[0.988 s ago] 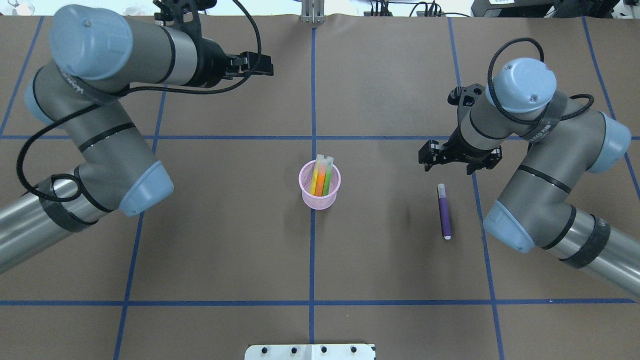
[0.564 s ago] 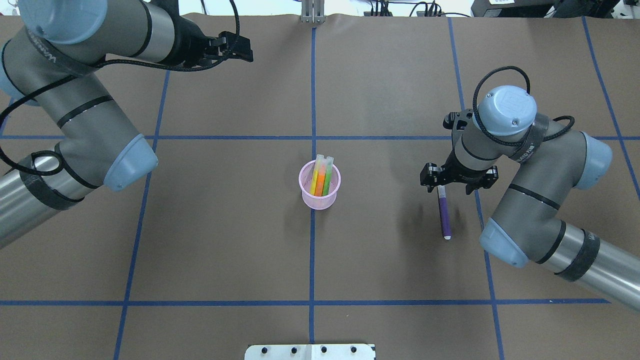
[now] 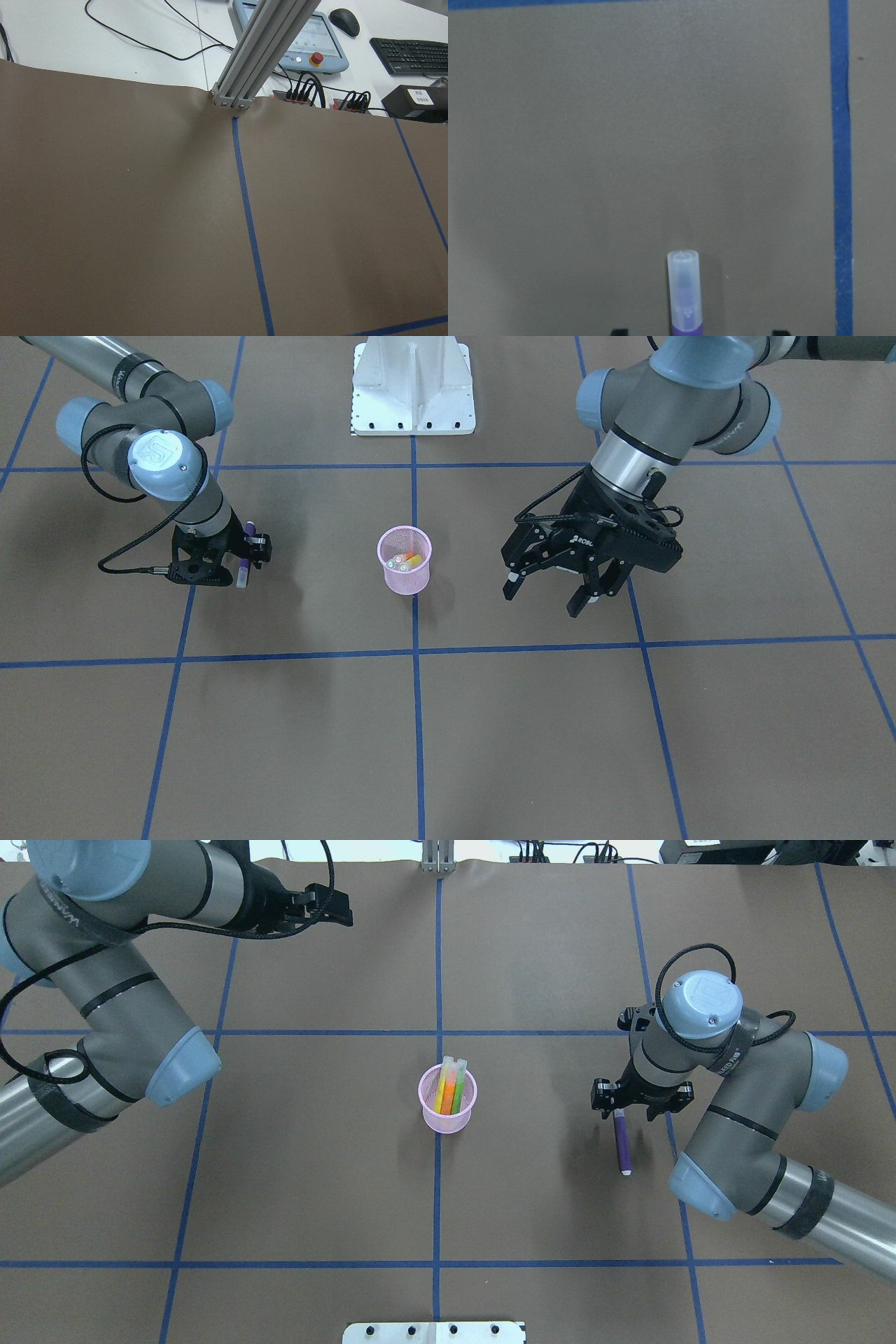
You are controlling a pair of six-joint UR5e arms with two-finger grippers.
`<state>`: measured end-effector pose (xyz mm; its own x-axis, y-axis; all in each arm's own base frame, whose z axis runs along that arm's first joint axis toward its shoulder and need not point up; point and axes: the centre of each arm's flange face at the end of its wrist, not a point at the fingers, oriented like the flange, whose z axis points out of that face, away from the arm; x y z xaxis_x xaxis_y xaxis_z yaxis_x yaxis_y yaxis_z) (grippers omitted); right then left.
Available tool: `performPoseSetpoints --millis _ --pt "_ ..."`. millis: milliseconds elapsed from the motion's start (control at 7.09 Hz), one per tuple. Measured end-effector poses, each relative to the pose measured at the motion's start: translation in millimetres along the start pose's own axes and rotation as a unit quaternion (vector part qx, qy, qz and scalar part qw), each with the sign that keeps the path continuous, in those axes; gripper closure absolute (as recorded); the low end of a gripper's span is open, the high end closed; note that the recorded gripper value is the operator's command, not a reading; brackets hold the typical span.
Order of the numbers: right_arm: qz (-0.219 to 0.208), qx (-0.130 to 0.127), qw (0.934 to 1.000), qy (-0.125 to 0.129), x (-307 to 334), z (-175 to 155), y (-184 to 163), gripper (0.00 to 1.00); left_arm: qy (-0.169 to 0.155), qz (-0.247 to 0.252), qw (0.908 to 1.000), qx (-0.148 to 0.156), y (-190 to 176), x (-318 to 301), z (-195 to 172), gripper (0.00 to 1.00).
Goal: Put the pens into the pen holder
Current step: 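Lower the right gripper and close it on the purple marker's upper end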
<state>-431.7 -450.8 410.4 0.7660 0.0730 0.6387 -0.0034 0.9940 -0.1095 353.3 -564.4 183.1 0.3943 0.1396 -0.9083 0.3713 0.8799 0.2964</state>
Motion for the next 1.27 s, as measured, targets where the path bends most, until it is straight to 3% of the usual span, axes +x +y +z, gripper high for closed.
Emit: performPoseSetpoints --millis 706,1270 --pt "-0.005 0.001 0.9999 -0.009 1.7 10.7 -2.9 0.36 0.000 0.000 1.0000 0.000 -0.1 0.0 -0.1 0.01" --pt "-0.006 0.001 0.9999 -0.011 1.2 9.3 -2.0 0.64 -0.004 -0.001 1.0000 -0.002 -0.2 -3.9 4.9 0.01"
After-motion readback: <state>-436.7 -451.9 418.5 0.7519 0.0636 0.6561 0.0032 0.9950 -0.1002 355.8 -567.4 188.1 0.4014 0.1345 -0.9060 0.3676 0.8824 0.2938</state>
